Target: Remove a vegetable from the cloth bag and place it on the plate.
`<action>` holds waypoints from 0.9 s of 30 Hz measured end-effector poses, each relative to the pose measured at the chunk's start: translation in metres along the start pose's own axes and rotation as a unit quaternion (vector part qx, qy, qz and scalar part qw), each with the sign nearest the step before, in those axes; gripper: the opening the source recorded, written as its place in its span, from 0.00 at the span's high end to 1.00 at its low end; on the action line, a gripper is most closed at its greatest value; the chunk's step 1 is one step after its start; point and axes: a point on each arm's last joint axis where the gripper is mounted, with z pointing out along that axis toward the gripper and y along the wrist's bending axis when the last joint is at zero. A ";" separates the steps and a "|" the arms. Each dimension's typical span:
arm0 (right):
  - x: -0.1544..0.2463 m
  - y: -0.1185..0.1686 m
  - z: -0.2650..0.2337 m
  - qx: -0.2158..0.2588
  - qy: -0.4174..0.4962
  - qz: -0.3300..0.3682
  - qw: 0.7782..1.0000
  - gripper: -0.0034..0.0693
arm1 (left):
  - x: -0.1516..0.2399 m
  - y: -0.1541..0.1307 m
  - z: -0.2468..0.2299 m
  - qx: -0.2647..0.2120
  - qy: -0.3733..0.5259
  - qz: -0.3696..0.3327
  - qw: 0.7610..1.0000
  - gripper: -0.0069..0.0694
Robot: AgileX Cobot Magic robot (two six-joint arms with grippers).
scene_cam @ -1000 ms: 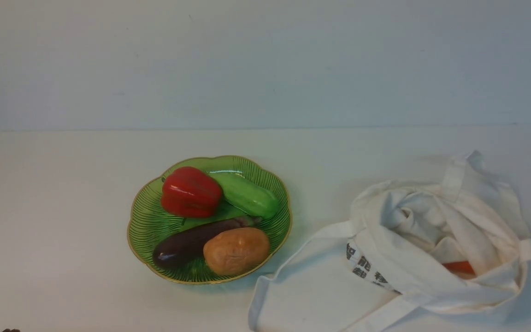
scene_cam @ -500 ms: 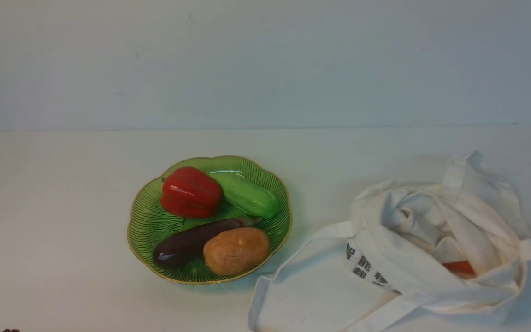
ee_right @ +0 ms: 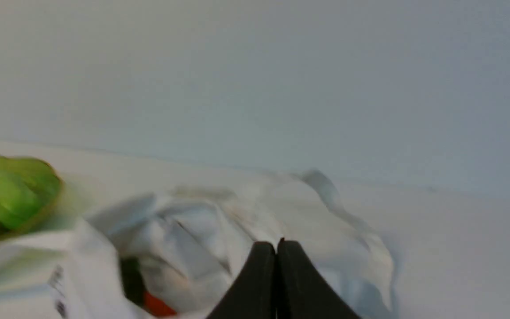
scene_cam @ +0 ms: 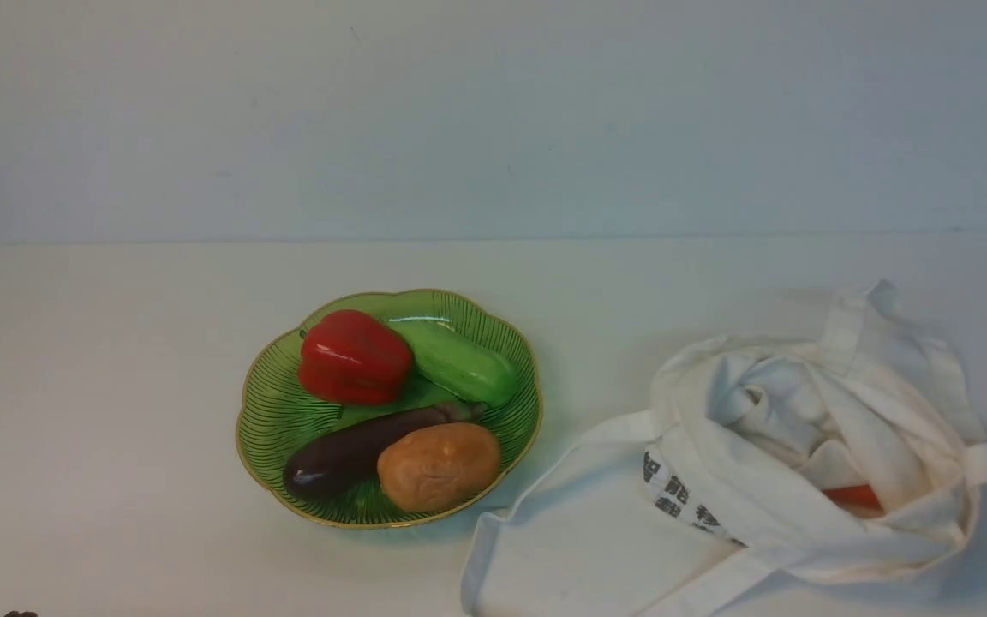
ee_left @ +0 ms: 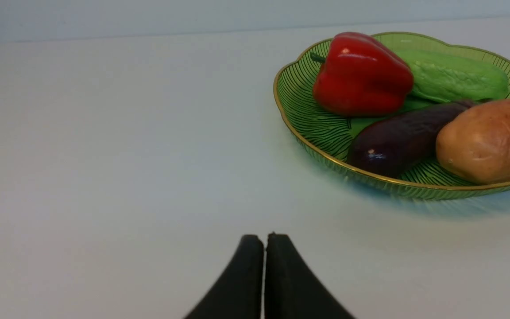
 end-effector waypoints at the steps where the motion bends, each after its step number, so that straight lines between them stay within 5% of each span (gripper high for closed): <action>1: 0.013 -0.001 0.002 0.026 0.024 0.002 0.999 0.97 | 0.000 0.000 0.000 0.000 0.000 0.000 1.000 0.92; 6: 0.027 -0.005 0.000 0.068 0.061 0.011 0.996 0.97 | 0.000 0.000 0.000 0.000 0.000 0.000 1.000 0.92; 27: 0.027 -0.006 0.000 0.071 0.063 0.006 0.995 0.97 | 0.000 0.000 0.000 0.000 0.000 0.000 1.000 0.92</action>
